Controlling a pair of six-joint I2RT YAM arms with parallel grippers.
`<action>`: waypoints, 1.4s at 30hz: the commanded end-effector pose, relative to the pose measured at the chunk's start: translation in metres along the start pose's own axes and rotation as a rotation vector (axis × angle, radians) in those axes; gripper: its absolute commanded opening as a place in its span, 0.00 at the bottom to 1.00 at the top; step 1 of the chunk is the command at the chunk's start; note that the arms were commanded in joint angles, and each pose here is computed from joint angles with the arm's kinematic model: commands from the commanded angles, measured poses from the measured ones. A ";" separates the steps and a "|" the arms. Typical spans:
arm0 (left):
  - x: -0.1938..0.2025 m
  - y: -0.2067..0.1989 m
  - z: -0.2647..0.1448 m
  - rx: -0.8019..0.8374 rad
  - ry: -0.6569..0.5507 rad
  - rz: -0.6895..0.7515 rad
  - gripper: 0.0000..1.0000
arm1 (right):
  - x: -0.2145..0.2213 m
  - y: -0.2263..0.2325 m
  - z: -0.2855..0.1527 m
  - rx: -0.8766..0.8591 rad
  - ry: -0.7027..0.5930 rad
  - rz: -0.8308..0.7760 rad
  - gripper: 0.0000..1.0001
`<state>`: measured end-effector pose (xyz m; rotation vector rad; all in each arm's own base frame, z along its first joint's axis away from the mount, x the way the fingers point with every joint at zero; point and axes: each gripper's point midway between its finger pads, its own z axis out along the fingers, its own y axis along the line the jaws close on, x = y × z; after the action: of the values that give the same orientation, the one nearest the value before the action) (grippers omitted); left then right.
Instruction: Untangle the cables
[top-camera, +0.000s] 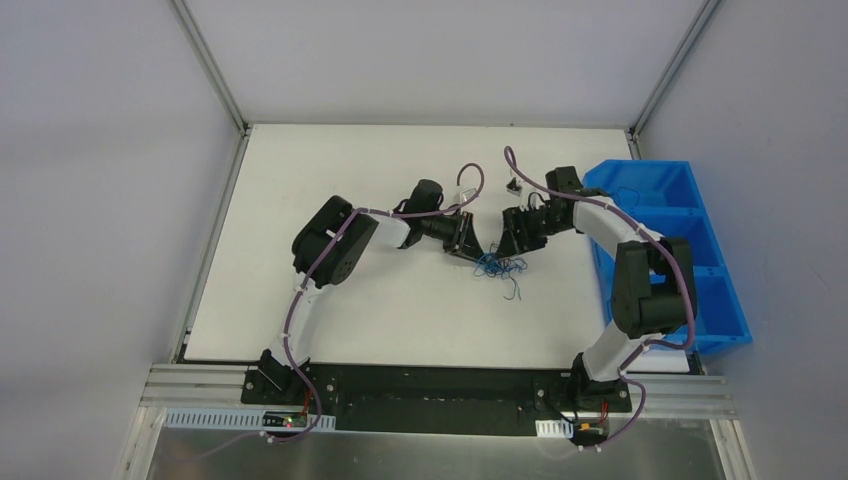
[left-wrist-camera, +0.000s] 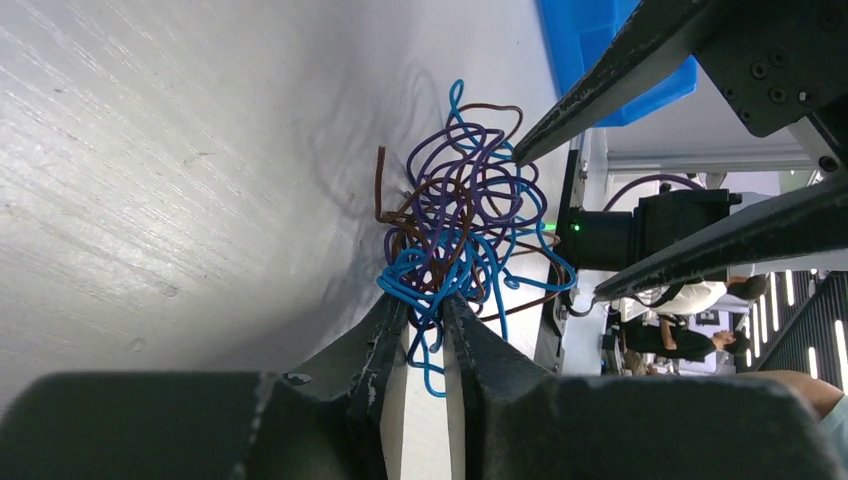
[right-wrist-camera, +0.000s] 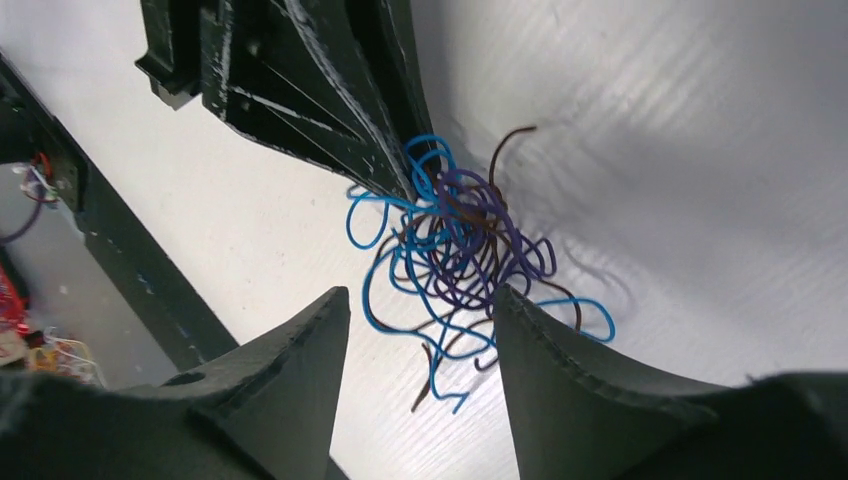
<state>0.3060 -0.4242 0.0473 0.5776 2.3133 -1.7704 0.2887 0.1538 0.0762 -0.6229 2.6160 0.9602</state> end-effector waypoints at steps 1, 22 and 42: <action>-0.010 -0.018 -0.004 0.054 0.001 0.041 0.16 | -0.025 0.005 0.001 0.025 -0.071 -0.203 0.57; -0.014 -0.019 -0.002 0.059 0.001 0.046 0.04 | -0.049 -0.032 0.030 0.277 -0.047 -0.205 0.31; 0.012 0.009 -0.078 -0.073 -0.011 -0.054 0.00 | -0.101 -0.071 -0.076 0.627 -0.315 -0.131 0.00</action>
<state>0.3063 -0.3785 0.0340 0.4478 2.4289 -1.7396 0.3586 0.1244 0.0613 -0.6300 2.5587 0.3381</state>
